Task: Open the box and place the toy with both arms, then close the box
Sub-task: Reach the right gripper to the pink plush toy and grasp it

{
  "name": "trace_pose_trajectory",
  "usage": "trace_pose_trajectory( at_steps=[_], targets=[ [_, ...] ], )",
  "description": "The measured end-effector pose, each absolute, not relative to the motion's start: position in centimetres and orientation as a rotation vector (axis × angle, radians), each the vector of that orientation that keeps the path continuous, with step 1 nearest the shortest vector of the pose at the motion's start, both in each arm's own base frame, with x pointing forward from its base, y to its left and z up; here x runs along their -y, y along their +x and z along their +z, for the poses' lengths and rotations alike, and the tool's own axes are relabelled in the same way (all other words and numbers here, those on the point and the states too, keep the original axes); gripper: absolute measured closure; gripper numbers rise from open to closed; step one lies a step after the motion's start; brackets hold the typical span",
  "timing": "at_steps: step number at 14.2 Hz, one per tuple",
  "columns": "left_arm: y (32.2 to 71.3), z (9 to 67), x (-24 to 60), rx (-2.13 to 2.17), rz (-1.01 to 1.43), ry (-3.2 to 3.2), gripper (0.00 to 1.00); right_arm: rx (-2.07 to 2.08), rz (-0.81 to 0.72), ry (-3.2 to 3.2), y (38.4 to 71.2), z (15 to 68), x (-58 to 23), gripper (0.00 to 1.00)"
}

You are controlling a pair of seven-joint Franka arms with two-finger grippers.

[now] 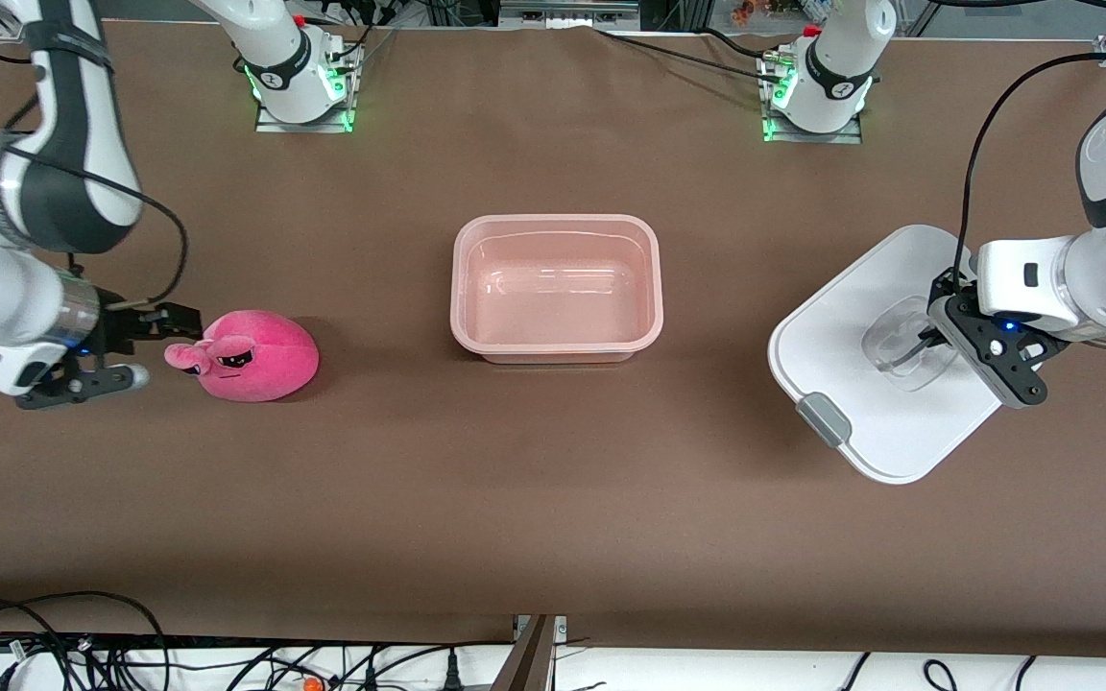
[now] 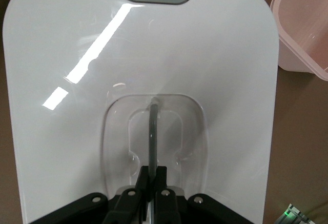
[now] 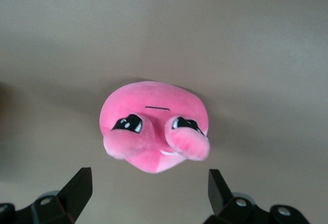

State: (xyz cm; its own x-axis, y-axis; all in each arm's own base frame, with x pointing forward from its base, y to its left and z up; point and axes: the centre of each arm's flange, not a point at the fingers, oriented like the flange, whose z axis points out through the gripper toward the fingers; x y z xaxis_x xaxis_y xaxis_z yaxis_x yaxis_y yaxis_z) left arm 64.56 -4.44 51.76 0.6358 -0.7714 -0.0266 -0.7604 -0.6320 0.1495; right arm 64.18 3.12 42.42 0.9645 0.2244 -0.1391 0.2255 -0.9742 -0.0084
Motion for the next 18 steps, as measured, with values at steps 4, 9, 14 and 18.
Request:
trace_pose_trajectory(
  at_steps=[4,9,14,18],
  targets=[
    [64.6,51.7,3.5,1.264,-0.139,2.733,0.93,-0.334,-0.169,3.112,62.5,40.7,-2.4,0.00],
    [64.5,51.6,3.7,1.268,-0.144,2.727,0.93,-0.317,-0.068,3.127,58.3,37.0,-1.5,0.00],
    [64.6,51.3,3.7,1.266,-0.156,2.723,0.93,-0.319,0.018,3.117,58.6,35.2,-1.4,0.00],
    [64.6,51.2,3.8,1.257,-0.149,2.710,0.93,-0.326,0.068,3.101,59.5,32.6,-1.5,0.00]
  ],
)
